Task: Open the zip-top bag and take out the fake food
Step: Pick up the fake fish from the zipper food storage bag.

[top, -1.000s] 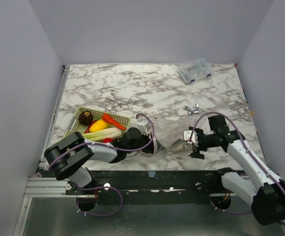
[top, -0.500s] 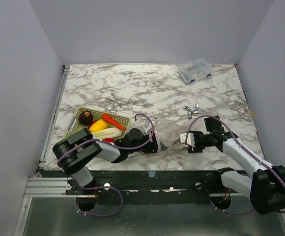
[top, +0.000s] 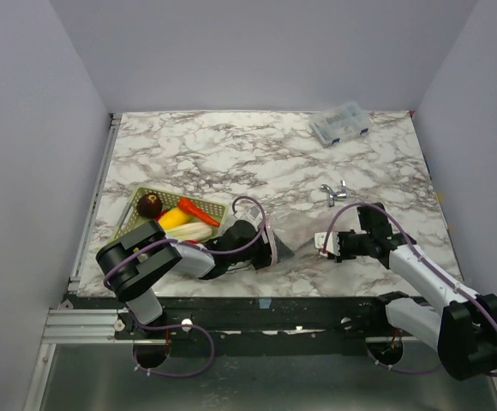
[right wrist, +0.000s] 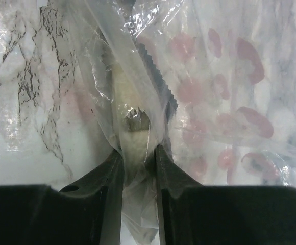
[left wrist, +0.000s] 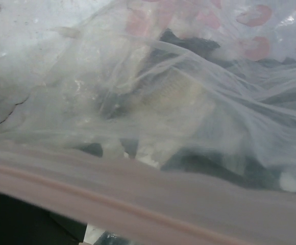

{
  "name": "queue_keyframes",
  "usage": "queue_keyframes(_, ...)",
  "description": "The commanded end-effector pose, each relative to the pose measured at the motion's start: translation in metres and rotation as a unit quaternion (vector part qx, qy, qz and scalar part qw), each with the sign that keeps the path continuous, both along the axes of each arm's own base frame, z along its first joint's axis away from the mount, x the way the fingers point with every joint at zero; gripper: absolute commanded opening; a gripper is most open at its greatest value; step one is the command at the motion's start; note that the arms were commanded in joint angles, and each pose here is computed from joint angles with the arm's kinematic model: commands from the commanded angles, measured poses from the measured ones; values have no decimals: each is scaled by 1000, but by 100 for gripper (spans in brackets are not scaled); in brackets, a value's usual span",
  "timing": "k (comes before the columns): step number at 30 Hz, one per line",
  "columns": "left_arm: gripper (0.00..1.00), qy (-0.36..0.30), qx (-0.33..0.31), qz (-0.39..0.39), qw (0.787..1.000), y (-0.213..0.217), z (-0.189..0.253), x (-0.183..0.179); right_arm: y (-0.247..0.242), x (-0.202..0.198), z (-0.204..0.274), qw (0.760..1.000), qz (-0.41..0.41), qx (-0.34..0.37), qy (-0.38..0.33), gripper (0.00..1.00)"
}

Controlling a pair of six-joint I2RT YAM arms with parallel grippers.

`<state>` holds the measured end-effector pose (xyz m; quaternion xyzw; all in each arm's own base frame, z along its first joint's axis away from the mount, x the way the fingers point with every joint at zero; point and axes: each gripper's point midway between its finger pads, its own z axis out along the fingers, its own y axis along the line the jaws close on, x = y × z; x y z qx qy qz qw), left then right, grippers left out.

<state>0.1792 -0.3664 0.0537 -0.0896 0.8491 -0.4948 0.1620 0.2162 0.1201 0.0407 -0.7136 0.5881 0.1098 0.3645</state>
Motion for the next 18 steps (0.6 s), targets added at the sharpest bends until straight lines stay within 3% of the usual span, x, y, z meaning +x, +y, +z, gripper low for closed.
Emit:
queue_keyframes(1,66,50,39,45,997,6,-20,6,4,-18,-7,999,-15,19,47,16)
queue_keyframes(12,61,49,-32,60,996,-3,1,14,21,-18,16,995,-8,69,66,14)
queue_keyframes(18,44,59,-58,73,994,-2,4,15,23,-20,18,995,-4,76,66,14)
